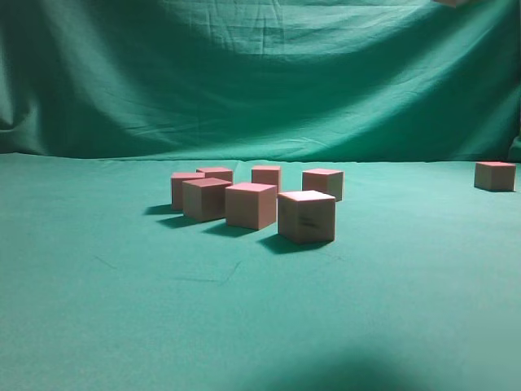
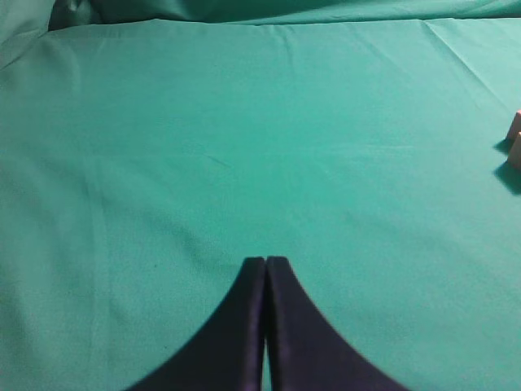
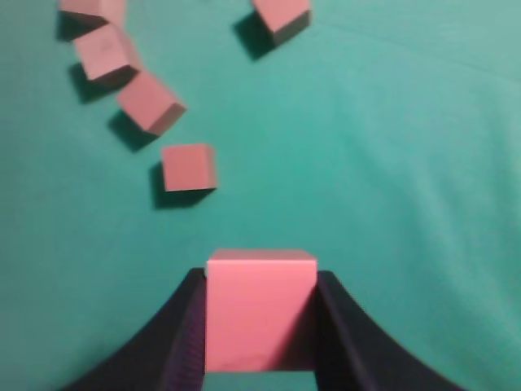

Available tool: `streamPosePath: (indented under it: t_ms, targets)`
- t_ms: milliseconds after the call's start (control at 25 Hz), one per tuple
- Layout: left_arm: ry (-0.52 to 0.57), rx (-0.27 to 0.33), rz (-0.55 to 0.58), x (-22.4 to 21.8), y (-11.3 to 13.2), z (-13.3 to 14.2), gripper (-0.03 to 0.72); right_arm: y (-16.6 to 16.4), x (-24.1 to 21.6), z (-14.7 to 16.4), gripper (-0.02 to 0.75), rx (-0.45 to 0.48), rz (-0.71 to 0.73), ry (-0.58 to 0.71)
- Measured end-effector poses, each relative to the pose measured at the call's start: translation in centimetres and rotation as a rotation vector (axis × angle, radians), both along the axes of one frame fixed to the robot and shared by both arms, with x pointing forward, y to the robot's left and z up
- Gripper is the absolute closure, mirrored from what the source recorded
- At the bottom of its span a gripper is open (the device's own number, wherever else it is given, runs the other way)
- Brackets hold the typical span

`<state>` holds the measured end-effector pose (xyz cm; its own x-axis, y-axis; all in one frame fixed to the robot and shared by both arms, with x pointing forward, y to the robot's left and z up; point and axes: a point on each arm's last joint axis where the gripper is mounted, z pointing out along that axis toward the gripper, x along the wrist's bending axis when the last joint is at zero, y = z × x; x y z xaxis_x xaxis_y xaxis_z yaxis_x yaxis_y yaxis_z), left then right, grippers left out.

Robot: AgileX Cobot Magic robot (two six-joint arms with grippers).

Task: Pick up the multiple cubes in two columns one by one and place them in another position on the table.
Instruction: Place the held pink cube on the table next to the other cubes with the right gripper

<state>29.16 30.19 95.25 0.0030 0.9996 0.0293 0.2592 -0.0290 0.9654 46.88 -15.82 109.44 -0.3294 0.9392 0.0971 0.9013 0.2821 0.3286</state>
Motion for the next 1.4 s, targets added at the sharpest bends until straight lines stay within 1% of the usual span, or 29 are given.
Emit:
streamPosePath:
  t_ms: [160, 240, 320, 520, 920, 1120, 1400]
  targets:
    - [0.0, 0.0, 0.0, 0.0, 0.0, 0.0, 0.688, 3.1, -1.7, 0.1, 0.479, 0.035, 0.096, -0.029]
    - [0.0, 0.0, 0.0, 0.0, 0.0, 0.0, 0.688, 4.4, -2.6, -0.1, 0.479, 0.034, 0.149, -0.024]
    - [0.0, 0.0, 0.0, 0.0, 0.0, 0.0, 0.688, 5.3, -3.2, -0.5, 0.479, 0.022, 0.197, -0.011]
    - [0.0, 0.0, 0.0, 0.0, 0.0, 0.0, 0.688, 7.0, -4.3, -2.8, 0.479, -0.048, 0.337, 0.037]
    - [0.0, 0.0, 0.0, 0.0, 0.0, 0.0, 0.688, 9.1, -3.6, -6.8, 0.479, -0.142, 0.531, 0.088]
    - [0.0, 0.0, 0.0, 0.0, 0.0, 0.0, 0.688, 9.7, -3.1, -8.0, 0.479, -0.172, 0.633, 0.081]
    - [0.0, 0.0, 0.0, 0.0, 0.0, 0.0, 0.688, 10.5, -2.4, -9.7, 0.479, -0.18, 0.651, 0.084]
